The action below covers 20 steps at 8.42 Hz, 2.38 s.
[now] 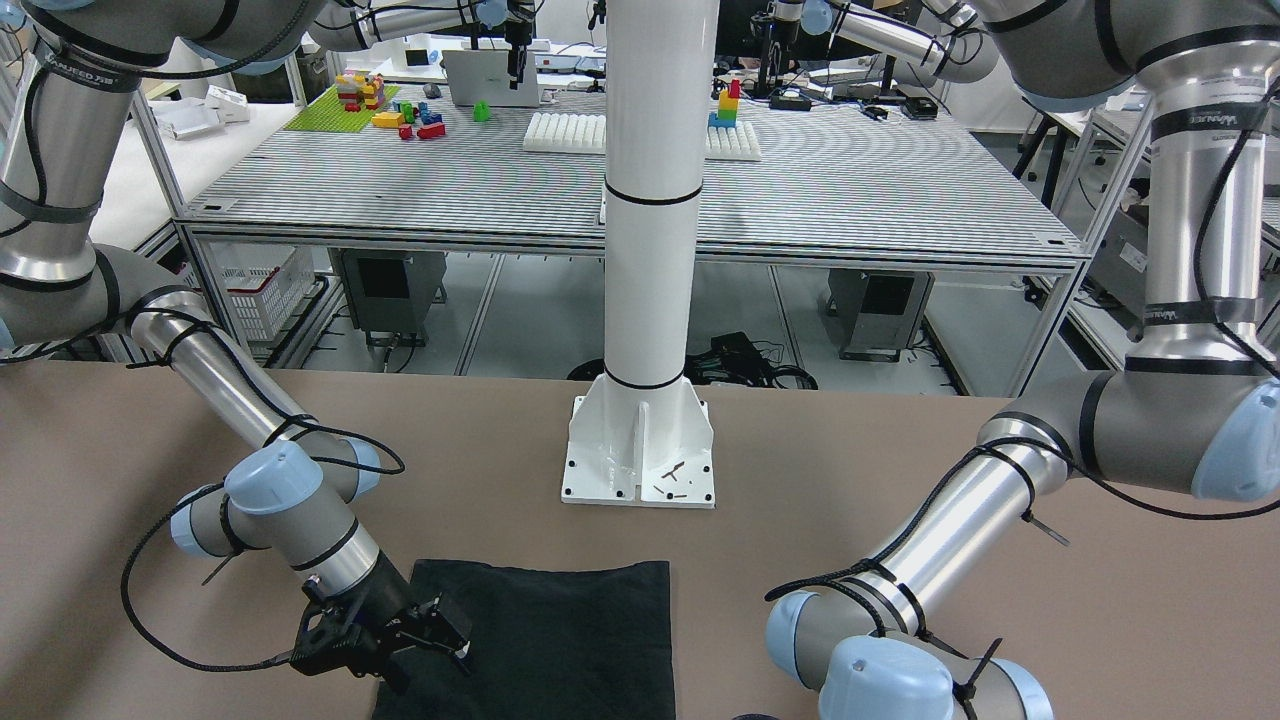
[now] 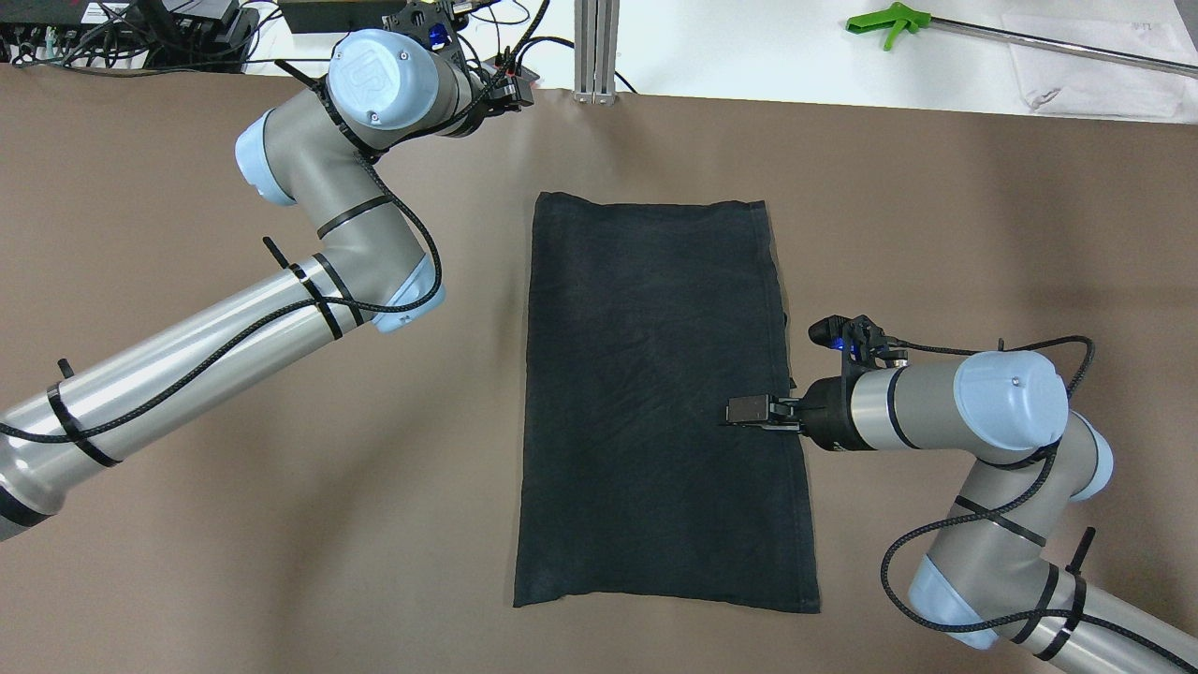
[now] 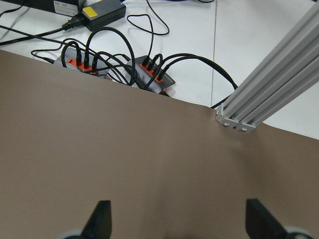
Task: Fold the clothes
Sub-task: 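Move the right gripper to the shirt's nearest corner and grasp it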
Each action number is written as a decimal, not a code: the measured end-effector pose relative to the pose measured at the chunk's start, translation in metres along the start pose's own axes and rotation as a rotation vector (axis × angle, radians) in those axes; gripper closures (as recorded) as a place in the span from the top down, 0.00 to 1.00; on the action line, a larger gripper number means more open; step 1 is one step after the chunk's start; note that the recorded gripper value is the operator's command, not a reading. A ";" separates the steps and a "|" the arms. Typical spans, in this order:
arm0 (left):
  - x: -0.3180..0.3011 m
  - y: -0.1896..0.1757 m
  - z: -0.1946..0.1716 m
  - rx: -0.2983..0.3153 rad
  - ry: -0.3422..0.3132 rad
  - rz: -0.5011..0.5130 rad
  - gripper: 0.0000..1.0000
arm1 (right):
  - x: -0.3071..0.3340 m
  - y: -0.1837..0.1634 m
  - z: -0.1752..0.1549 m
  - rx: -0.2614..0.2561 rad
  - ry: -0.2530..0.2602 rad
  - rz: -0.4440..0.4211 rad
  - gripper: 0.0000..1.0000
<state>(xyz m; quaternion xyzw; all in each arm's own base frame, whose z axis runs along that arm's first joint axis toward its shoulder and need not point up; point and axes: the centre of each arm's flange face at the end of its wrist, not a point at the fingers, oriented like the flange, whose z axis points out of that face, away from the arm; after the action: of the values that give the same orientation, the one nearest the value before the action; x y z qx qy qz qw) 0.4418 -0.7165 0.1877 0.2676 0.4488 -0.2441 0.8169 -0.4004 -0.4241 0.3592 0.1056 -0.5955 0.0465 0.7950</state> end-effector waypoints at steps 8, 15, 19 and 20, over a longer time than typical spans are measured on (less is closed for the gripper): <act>0.016 0.012 -0.005 -0.012 0.029 -0.001 0.95 | 0.052 0.085 -0.016 -0.065 -0.037 0.311 0.94; 0.013 0.019 0.000 0.012 0.017 0.013 0.95 | 0.043 0.157 0.029 -0.078 0.029 0.296 0.94; 0.012 0.019 0.000 0.018 0.014 0.014 0.95 | 0.011 0.150 0.060 -0.046 0.100 0.304 0.00; 0.012 0.019 0.001 0.018 0.013 0.015 0.95 | -0.003 0.147 0.067 -0.043 0.105 0.309 0.00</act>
<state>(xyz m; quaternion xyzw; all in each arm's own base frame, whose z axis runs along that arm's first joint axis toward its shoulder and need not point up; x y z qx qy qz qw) 0.4602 -0.7049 0.1818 0.2797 0.4498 -0.2404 0.8135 -0.4931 -0.2954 0.3903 -0.0069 -0.5634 0.1608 0.8104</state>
